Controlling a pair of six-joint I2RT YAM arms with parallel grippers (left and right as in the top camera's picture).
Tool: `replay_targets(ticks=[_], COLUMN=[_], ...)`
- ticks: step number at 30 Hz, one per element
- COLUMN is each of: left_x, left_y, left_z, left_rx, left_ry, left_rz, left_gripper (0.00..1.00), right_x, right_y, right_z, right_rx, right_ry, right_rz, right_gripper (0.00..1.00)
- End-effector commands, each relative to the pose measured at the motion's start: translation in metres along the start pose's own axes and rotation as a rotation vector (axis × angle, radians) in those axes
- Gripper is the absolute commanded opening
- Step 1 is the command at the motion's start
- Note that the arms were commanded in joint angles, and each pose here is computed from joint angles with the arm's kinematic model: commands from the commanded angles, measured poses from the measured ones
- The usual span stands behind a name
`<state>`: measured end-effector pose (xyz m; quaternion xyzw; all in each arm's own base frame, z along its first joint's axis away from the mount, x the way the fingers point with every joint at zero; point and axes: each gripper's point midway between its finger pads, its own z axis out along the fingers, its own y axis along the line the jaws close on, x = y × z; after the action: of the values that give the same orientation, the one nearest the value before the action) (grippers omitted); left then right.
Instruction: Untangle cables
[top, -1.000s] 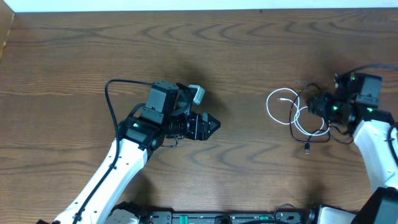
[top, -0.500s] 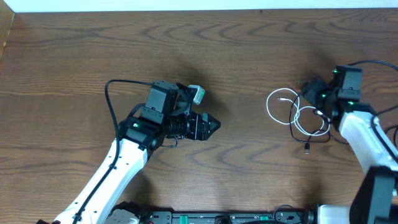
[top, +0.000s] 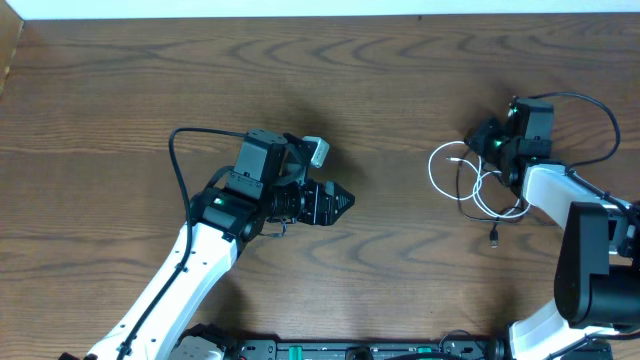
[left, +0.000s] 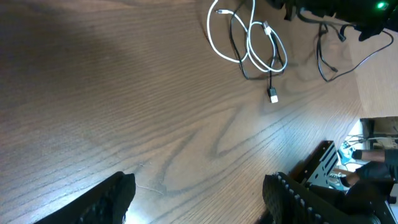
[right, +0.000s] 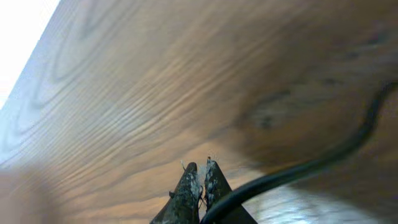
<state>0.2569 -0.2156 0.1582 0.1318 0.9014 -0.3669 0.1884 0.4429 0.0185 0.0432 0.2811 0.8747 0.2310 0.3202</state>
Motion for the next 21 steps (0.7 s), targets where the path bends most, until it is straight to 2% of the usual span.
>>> replay_targets(ticks=[1,4,8,14,21], left_x=[-0.004,-0.004,-0.004,-0.004,-0.004], left_y=[-0.001,-0.001,-0.001,-0.001,-0.001], left_z=[-0.001,-0.001,-0.001,-0.001,-0.001], left_rx=[-0.006,-0.007,-0.007,-0.007,-0.007], left_ry=[-0.006,-0.006,-0.006,-0.006,-0.006], left_rz=[0.017,0.017,0.017,0.017,0.017], left_gripper=[0.71,0.71,0.71,0.71,0.71], right_x=[-0.004,-0.015,-0.035,-0.07,-0.1], right_y=[0.036,0.066,0.115,0.167,0.184], right_z=[-0.021,-0.052,-0.121,-0.231,-0.32], right_rx=[-0.17,-0.308,-0.524,-0.663,-0.641], right_ry=[0.037,0.032,-0.023,-0.324,-0.682], right_rz=[-0.053,-0.077,-0.162,-0.327,-0.366], right_gripper=[0.01,0.01,0.01,0.01,0.01])
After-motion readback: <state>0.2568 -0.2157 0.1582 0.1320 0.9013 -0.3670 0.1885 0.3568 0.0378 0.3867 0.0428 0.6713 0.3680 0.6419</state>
